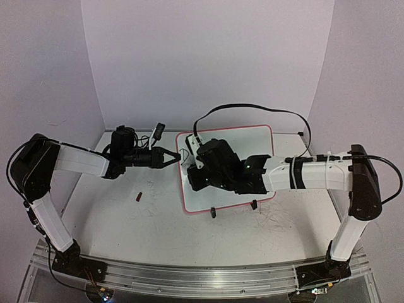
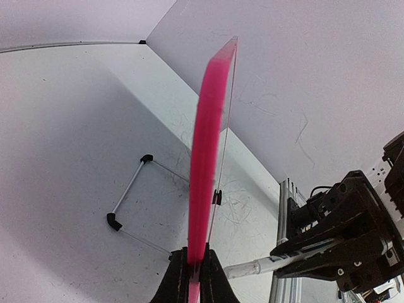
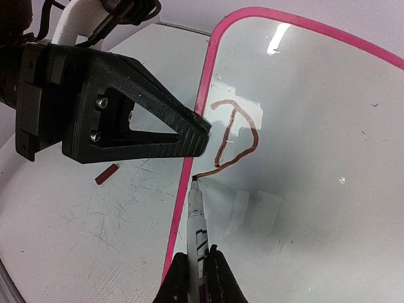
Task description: Write a sentence on the whiteboard
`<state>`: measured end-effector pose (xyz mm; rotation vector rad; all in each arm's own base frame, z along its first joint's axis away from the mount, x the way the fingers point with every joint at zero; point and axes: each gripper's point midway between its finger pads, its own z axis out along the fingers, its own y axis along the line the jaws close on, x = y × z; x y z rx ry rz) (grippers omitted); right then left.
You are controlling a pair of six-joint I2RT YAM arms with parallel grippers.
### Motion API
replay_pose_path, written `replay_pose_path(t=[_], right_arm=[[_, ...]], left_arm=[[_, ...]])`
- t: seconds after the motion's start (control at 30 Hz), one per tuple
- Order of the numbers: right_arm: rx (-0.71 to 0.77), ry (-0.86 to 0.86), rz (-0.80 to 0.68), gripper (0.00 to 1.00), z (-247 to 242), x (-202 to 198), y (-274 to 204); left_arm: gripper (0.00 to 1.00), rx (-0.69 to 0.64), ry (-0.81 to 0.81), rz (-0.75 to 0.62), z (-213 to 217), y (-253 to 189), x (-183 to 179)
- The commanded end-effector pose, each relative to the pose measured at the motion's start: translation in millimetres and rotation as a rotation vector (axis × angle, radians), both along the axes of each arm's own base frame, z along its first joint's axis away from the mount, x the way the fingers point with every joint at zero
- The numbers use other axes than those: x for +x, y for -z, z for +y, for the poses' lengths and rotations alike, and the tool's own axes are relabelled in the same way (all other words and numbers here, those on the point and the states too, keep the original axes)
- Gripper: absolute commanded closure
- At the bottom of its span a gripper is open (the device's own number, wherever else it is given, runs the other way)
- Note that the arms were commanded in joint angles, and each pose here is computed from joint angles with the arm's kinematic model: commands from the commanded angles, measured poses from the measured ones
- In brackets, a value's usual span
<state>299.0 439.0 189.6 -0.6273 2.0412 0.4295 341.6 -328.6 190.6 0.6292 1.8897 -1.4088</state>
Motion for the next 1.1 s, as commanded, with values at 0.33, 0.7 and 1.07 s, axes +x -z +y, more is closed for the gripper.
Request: replay_pose_path(t=[0.33, 0.7, 1.07], right_arm=[[0.082, 0.068, -0.117, 1.00, -20.5, 15.3, -57.3], [0.074, 0.085, -0.112, 1.00, -21.2, 26.3, -52.0], [0.066, 0.071, -0.100, 1.00, -17.4, 26.4, -45.4]], left_arm=[[1.00, -0.023, -0.002, -0.036, -0.8, -23.2, 1.5], [1.00, -0.025, 0.002, -0.039, -1.1, -25.0, 0.5], [1.00, -0.025, 0.002, -0.039, -1.0, -24.8, 0.6]])
